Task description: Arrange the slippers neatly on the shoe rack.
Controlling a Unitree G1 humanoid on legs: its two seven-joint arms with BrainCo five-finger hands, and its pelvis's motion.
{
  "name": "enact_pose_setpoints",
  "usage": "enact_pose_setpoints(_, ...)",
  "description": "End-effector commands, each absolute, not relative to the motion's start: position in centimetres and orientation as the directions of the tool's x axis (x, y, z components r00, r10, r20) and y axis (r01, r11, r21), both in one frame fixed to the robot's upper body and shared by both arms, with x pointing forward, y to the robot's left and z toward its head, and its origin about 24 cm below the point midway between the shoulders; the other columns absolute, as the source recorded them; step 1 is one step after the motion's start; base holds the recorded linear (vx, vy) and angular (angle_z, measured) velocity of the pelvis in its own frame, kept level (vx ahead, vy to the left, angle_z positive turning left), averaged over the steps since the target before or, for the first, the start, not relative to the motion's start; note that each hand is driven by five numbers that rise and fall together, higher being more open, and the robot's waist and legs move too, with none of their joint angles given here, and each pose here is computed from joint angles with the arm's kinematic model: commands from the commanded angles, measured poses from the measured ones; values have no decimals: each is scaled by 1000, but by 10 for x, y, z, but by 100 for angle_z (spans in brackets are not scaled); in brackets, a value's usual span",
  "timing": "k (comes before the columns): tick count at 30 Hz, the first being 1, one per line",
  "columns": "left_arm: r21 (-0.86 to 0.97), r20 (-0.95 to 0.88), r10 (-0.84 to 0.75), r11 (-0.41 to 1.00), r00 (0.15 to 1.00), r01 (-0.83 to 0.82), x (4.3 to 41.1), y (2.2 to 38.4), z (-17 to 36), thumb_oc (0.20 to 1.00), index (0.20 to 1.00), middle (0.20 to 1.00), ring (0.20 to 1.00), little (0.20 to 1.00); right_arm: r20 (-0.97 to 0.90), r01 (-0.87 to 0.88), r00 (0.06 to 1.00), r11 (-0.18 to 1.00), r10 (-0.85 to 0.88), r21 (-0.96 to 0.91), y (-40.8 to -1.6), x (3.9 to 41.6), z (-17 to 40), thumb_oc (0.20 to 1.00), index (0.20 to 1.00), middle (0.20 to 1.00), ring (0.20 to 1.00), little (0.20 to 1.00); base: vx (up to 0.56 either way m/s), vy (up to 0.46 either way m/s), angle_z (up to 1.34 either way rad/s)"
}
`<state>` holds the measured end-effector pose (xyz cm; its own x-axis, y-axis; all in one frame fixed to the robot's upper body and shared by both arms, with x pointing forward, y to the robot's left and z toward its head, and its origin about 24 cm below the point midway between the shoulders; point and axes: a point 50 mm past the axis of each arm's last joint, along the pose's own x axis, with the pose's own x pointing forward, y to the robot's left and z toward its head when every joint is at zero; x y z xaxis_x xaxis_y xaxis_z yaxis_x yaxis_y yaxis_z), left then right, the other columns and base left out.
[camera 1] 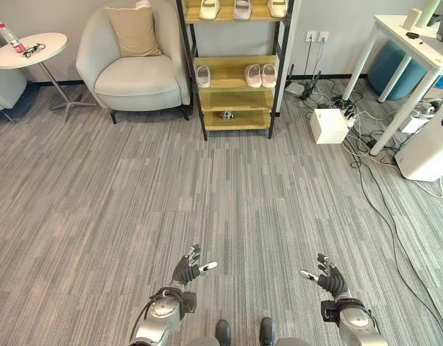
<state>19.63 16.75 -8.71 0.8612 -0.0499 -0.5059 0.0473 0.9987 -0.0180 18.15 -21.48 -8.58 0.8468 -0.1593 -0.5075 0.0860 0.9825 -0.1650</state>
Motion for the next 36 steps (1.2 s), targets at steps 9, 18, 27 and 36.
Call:
enact_pose_setpoints(9,-26,-438,-37,999,898,29,212,173,-75,1000,1000,1000,1000,1000,-469,58,876,990,-112,-129,-201,187,-81,1000,1000,1000,1000,1000,0,0,0)
enact_pose_setpoints(18,-35,-422,-28,999,906,14,212,174,-72,1000,1000,1000,1000,1000,-475,80,871,991,-123,-110,-203,184,-82,1000,1000,1000,1000,1000,0,0,0)
enact_pose_setpoints(27,-39,-438,-41,999,898,27,207,171,-75,1000,1000,1000,1000,1000,-481,98,866,990,-135,-102,-203,181,-84,1000,1000,1000,1000,1000,0,0,0)
enact_pose_setpoints(36,-31,-442,-8,999,897,-6,206,177,-75,1000,1000,1000,1000,1000,-475,81,870,989,-129,-120,-204,183,-82,1000,1000,1000,1000,1000,2,0,-1)
